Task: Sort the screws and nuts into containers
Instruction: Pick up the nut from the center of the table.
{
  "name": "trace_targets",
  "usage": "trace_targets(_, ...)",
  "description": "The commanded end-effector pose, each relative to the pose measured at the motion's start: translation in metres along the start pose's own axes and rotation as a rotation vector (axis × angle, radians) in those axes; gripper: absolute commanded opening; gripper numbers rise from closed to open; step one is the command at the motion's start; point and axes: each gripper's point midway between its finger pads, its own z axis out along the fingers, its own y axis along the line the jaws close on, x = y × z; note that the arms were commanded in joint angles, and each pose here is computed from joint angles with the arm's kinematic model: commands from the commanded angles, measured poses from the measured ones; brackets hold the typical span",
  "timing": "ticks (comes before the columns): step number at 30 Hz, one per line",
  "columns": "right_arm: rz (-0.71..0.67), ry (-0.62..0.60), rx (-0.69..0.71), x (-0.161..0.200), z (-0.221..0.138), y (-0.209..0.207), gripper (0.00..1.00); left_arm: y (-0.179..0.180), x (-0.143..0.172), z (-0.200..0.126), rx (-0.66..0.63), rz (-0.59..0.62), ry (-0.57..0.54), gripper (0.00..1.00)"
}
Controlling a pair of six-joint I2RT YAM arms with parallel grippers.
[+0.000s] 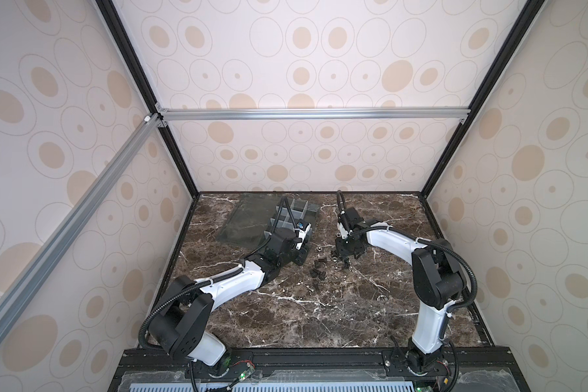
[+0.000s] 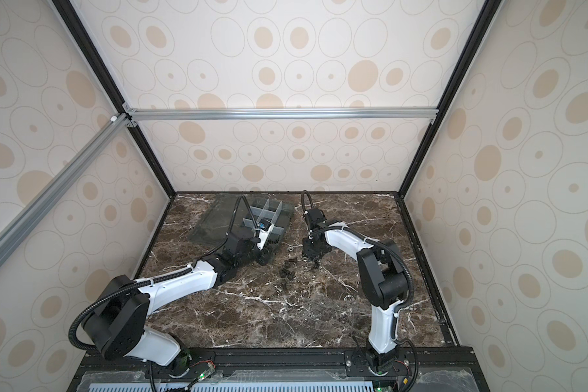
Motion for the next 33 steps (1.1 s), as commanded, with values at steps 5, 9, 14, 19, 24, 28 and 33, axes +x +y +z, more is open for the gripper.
trace_targets(5,-0.024,0.031,-0.013,-0.011,0.020,0.013,0.30,0.001,-0.017,0.000,-0.014,0.026,-0.028,0.55)
trace_targets(9,-0.024,0.048,0.011,-0.013,0.029,0.010,0.30,0.002,-0.018,-0.003,-0.022,0.025,-0.032,0.55)
trace_targets(14,-0.024,0.077,0.036,-0.004,0.037,0.005,0.29,0.003,-0.017,-0.006,-0.029,0.025,-0.031,0.55)
trace_targets(19,-0.035,0.092,0.037,0.000,0.044,0.003,0.29,0.003,-0.017,-0.007,-0.028,0.022,-0.039,0.55)
trace_targets(24,-0.046,0.108,0.031,-0.001,0.053,0.005,0.28,0.004,-0.020,-0.008,-0.032,0.022,-0.046,0.55)
trace_targets(28,-0.055,0.115,0.021,0.000,0.056,0.009,0.27,0.005,-0.022,-0.011,-0.037,0.022,-0.054,0.55)
trace_targets(33,-0.055,0.107,0.020,-0.001,0.050,0.011,0.19,0.006,-0.024,-0.013,-0.045,0.024,-0.060,0.56)
